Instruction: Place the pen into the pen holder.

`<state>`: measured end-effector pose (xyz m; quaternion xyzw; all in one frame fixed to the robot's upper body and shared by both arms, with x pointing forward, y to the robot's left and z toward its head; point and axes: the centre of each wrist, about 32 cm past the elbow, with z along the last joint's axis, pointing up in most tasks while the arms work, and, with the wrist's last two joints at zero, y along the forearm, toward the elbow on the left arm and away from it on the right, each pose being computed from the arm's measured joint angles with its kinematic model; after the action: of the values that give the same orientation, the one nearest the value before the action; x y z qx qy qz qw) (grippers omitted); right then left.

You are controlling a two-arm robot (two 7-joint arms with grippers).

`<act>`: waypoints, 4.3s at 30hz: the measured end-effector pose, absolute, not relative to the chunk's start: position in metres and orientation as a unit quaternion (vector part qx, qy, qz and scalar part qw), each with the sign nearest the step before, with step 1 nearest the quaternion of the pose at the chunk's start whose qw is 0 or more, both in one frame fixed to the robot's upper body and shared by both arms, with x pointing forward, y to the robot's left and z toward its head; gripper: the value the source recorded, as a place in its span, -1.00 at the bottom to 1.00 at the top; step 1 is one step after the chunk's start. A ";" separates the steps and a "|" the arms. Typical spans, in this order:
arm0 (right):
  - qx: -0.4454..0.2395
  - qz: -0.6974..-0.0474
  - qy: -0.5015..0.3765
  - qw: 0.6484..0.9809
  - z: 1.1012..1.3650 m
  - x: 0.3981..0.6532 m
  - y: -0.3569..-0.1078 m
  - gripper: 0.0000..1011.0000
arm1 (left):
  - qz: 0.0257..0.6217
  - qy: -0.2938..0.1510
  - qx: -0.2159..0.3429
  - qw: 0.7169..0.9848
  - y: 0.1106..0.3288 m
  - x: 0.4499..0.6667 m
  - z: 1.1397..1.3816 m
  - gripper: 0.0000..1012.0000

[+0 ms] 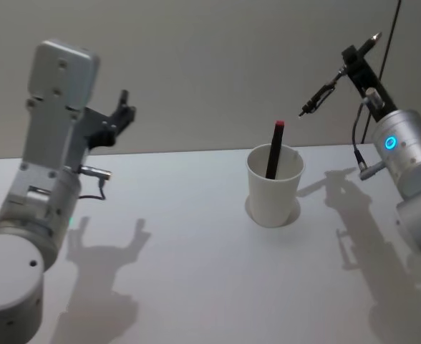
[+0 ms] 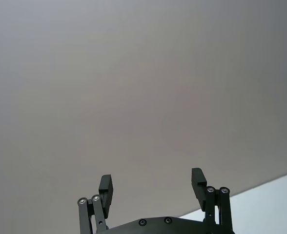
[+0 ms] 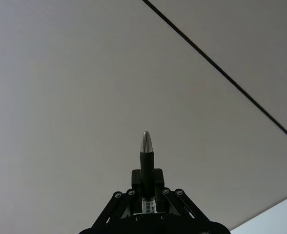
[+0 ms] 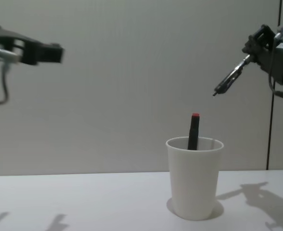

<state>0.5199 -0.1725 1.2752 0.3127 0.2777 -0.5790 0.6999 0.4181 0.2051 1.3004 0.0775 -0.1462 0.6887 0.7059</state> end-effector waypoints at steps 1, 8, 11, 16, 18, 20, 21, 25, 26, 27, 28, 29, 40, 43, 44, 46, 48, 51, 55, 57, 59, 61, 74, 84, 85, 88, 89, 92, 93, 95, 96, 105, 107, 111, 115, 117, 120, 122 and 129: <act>0.312 -0.582 0.271 0.700 1.275 0.519 -0.171 -0.74 | 0.696 -0.147 0.074 0.699 0.207 0.417 1.302 0.98; 0.306 -0.597 0.214 0.710 1.268 0.511 -0.160 -0.74 | 0.728 -0.150 0.057 0.666 0.214 0.411 1.310 0.98; 0.302 -0.600 0.188 0.717 1.265 0.506 -0.154 -0.74 | 0.741 -0.150 0.048 0.653 0.218 0.409 1.313 0.98; 0.293 -0.598 0.140 0.733 1.260 0.498 -0.144 -0.74 | 0.757 -0.151 0.037 0.635 0.222 0.406 1.317 0.98; 0.291 -0.596 0.130 0.737 1.258 0.496 -0.141 -0.74 | 0.760 -0.151 0.035 0.631 0.222 0.405 1.318 0.98; 0.287 -0.594 0.113 0.743 1.256 0.493 -0.137 -0.74 | 0.766 -0.152 0.030 0.625 0.224 0.404 1.319 0.98; 0.286 -0.594 0.108 0.744 1.256 0.492 -0.136 -0.74 | 0.767 -0.152 0.030 0.623 0.224 0.404 1.320 0.98; 0.283 -0.591 0.094 0.750 1.254 0.490 -0.133 -0.74 | 0.772 -0.152 0.026 0.617 0.226 0.403 1.321 0.98; 0.283 -0.590 0.092 0.751 1.254 0.489 -0.132 -0.74 | 0.772 -0.152 0.025 0.616 0.226 0.403 1.321 0.98; 0.283 -0.589 0.091 0.751 1.254 0.489 -0.132 -0.74 | 0.773 -0.152 0.025 0.615 0.226 0.403 1.321 0.98; 0.282 -0.589 0.092 0.751 1.253 0.490 -0.132 -0.74 | 0.775 -0.152 0.024 0.614 0.226 0.402 1.322 0.98; 0.280 -0.589 0.093 0.752 1.252 0.490 -0.131 -0.74 | 0.775 -0.152 0.023 0.613 0.226 0.402 1.322 0.98; 0.245 -0.596 0.108 0.757 1.251 0.506 -0.134 -0.74 | 0.781 -0.152 0.019 0.605 0.228 0.401 1.323 0.98; 0.234 -0.595 0.111 0.761 1.252 0.510 -0.135 -0.74 | 0.782 -0.152 0.019 0.605 0.228 0.401 1.323 0.98; 0.231 -0.594 0.111 0.762 1.253 0.511 -0.135 -0.74 | 0.782 -0.153 0.018 0.604 0.228 0.401 1.324 0.98; 0.222 -0.591 0.113 0.767 1.254 0.513 -0.135 -0.74 | 0.782 -0.153 0.018 0.603 0.228 0.401 1.324 0.98; 0.214 -0.587 0.112 0.773 1.256 0.515 -0.136 -0.74 | 0.783 -0.153 0.018 0.603 0.229 0.401 1.324 0.98; 0.205 -0.582 0.112 0.779 1.257 0.516 -0.136 -0.74 | 0.783 -0.153 0.017 0.602 0.229 0.401 1.324 0.98; 0.186 -0.573 0.108 0.791 1.260 0.517 -0.137 -0.74 | 0.784 -0.153 0.017 0.602 0.229 0.400 1.324 0.98; 0.175 -0.569 0.106 0.796 1.261 0.517 -0.137 -0.74 | 0.784 -0.153 0.017 0.602 0.229 0.400 1.324 0.98; 0.172 -0.568 0.105 0.798 1.261 0.517 -0.138 -0.74 | 0.784 -0.153 0.017 0.601 0.229 0.400 1.324 0.98; 0.158 -0.565 0.102 0.803 1.262 0.517 -0.138 -0.74 | 0.784 -0.153 0.017 0.601 0.229 0.400 1.324 0.98; 0.117 -0.562 0.086 0.814 1.258 0.516 -0.142 -0.74 | 0.785 -0.153 0.017 0.600 0.229 0.400 1.324 0.98; 0.113 -0.550 0.073 0.824 1.249 0.518 -0.139 -0.74 | 0.785 -0.153 0.017 0.600 0.229 0.400 1.324 0.98; 0.113 -0.548 0.072 0.826 1.248 0.518 -0.138 -0.74 | 0.785 -0.153 0.017 0.600 0.229 0.400 1.324 0.98; 0.112 -0.545 0.070 0.828 1.246 0.518 -0.137 -0.74 | 0.785 -0.153 0.017 0.600 0.229 0.400 1.324 0.98; 0.112 -0.544 0.069 0.829 1.246 0.518 -0.137 -0.74 | 0.785 -0.153 0.017 0.600 0.229 0.400 1.324 0.98; 0.111 -0.541 0.067 0.831 1.244 0.519 -0.135 -0.72 | 0.785 -0.153 0.017 0.601 0.229 0.400 1.324 0.98; 0.111 -0.540 0.067 0.832 1.243 0.519 -0.135 -0.71 | 0.785 -0.153 0.017 0.600 0.229 0.400 1.324 0.98; 0.111 -0.539 0.066 0.832 1.243 0.519 -0.135 -0.63 | 0.785 -0.153 0.017 0.601 0.229 0.400 1.324 0.98; 0.111 -0.538 0.066 0.833 1.242 0.519 -0.135 -0.53 | 0.785 -0.153 0.017 0.601 0.229 0.400 1.324 0.98; 0.110 -0.535 0.063 0.835 1.240 0.519 -0.133 0.02 | 0.785 -0.153 0.017 0.601 0.229 0.400 1.324 0.98; 0.110 -0.534 0.063 0.836 1.240 0.519 -0.133 0.14 | 0.785 -0.153 0.017 0.601 0.229 0.400 1.324 0.98; 0.110 -0.534 0.063 0.836 1.240 0.519 -0.133 0.38 | 0.785 -0.153 0.017 0.601 0.229 0.400 1.324 0.98; 0.110 -0.533 0.062 0.837 1.239 0.519 -0.133 0.65 | 0.785 -0.153 0.017 0.601 0.229 0.400 1.324 0.98; 0.110 -0.533 0.062 0.837 1.239 0.519 -0.132 0.75 | 0.785 -0.153 0.017 0.601 0.229 0.400 1.324 0.98; 0.110 -0.533 0.062 0.837 1.239 0.519 -0.132 0.89 | 0.785 -0.153 0.017 0.601 0.229 0.400 1.324 0.98; 0.110 -0.532 0.062 0.837 1.239 0.519 -0.132 0.97 | 0.785 -0.153 0.017 0.601 0.229 0.400 1.324 0.98; 0.110 -0.532 0.062 0.837 1.239 0.519 -0.132 0.98 | 0.785 -0.153 0.017 0.601 0.229 0.400 1.324 0.98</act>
<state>0.5190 -0.1320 1.2389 0.1096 0.0617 -0.5321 0.8373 0.4002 0.2291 1.3242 0.0166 -0.1527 0.7847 0.6005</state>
